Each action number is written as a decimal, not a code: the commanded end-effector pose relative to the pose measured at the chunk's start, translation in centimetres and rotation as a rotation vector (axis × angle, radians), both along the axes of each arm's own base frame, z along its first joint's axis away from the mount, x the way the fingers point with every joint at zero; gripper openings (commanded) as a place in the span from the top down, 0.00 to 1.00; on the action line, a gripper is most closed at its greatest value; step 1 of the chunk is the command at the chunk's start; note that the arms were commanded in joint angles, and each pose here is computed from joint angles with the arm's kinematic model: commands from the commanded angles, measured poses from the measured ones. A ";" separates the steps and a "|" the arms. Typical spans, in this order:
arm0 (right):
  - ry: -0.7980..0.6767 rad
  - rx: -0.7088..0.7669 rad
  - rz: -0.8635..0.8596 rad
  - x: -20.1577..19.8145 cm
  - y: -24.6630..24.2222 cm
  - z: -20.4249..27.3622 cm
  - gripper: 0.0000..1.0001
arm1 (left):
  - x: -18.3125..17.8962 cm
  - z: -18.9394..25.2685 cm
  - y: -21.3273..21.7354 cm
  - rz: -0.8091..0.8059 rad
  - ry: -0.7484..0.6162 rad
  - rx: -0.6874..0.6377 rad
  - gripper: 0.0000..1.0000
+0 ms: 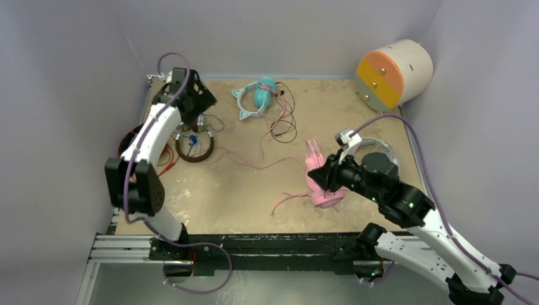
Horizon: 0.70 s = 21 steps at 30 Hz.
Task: Wrap the headphones
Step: Place the headphones cable at the center of the board.
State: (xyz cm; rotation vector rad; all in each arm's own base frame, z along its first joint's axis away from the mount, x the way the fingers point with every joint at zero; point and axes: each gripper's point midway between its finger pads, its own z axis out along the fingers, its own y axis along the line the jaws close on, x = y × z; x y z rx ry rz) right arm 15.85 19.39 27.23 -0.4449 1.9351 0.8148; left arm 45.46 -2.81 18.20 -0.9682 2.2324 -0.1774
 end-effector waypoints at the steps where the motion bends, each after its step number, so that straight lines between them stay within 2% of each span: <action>1: -0.043 0.069 0.085 0.5 2.6 1.7 0.72 | -4.9 7.0 -8.7 -0.414 -0.287 -0.088 0.14; 5: 0.025 0.141 0.223 -0.5 5.8 0.1 0.72 | -11.1 9.5 -14.1 -0.699 -0.469 -0.324 0.12; 8: 0.041 0.199 0.347 -1.0 8.4 0.3 0.73 | -15.4 10.1 -15.4 -0.800 -0.507 -0.416 0.12; 12: 0.060 0.256 0.451 -0.8 11.2 0.9 0.73 | -19.3 9.3 -14.6 -0.809 -0.467 -0.407 0.12; 16: 0.082 0.231 0.354 2.2 12.4 -0.7 0.74 | -21.9 7.5 -13.2 -0.775 -0.394 -0.364 0.12; 21: 0.046 0.028 0.181 6.8 11.7 -3.5 0.74 | -22.7 4.8 -11.2 -0.667 -0.299 -0.297 0.10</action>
